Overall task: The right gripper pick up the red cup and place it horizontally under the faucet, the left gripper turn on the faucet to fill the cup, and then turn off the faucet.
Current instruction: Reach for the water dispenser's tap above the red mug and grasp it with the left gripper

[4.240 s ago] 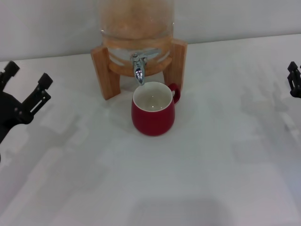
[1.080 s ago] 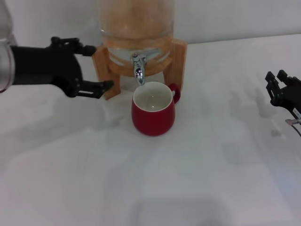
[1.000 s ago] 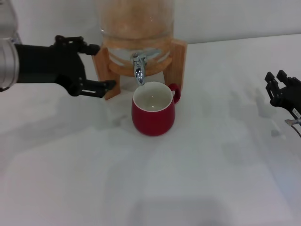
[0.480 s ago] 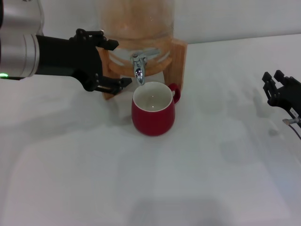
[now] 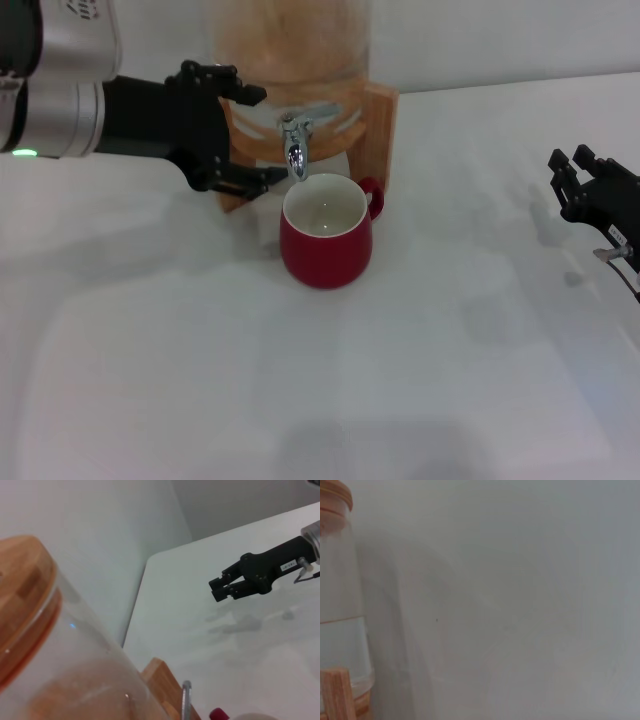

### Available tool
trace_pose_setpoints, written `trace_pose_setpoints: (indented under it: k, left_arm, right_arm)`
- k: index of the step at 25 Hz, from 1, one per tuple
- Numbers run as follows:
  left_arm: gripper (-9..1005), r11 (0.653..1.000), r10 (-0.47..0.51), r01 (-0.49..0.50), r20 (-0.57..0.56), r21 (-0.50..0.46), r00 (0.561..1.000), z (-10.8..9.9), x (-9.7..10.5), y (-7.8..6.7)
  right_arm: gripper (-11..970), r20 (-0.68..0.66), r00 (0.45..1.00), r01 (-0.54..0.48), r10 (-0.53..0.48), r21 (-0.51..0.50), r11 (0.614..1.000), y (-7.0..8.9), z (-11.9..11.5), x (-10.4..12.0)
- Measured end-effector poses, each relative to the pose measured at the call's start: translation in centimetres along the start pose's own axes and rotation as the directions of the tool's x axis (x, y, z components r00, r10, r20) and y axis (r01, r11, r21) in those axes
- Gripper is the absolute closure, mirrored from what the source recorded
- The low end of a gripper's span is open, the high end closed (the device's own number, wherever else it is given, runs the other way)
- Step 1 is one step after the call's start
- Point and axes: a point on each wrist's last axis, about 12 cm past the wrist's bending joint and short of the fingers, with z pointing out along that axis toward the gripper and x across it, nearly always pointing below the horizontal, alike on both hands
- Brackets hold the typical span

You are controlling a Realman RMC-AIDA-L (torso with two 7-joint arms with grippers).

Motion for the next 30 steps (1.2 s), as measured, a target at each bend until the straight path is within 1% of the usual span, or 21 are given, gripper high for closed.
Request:
trace_pose_setpoints:
  k: [7,16,20,30]
  left_arm:
    - [121,1.0,0.025,-0.025,0.003,-0.002,1.0,0.3,-0.1,0.9]
    - [121,0.998,0.061,-0.061,0.005,0.033,0.998,1.4,-0.5,1.1]
    - [121,0.997,0.075,-0.075,0.009,0.033,0.997,1.6,-0.6,1.1]
    - [121,0.991,0.122,-0.123,0.023,0.044,0.992,2.1,-0.9,0.7]
  right_arm:
    - [665,0.001,1.0,0.001,-0.001,-0.003,1.0,0.0,0.1,0.0]
    - [665,0.007,1.0,0.004,-0.004,-0.015,1.0,0.2,0.2,-0.2]
    - [665,0.006,1.0,0.006,-0.006,-0.025,1.0,0.3,0.2,-0.1]
    - [665,0.011,1.0,0.006,-0.005,-0.044,0.999,0.7,0.4,-0.2]
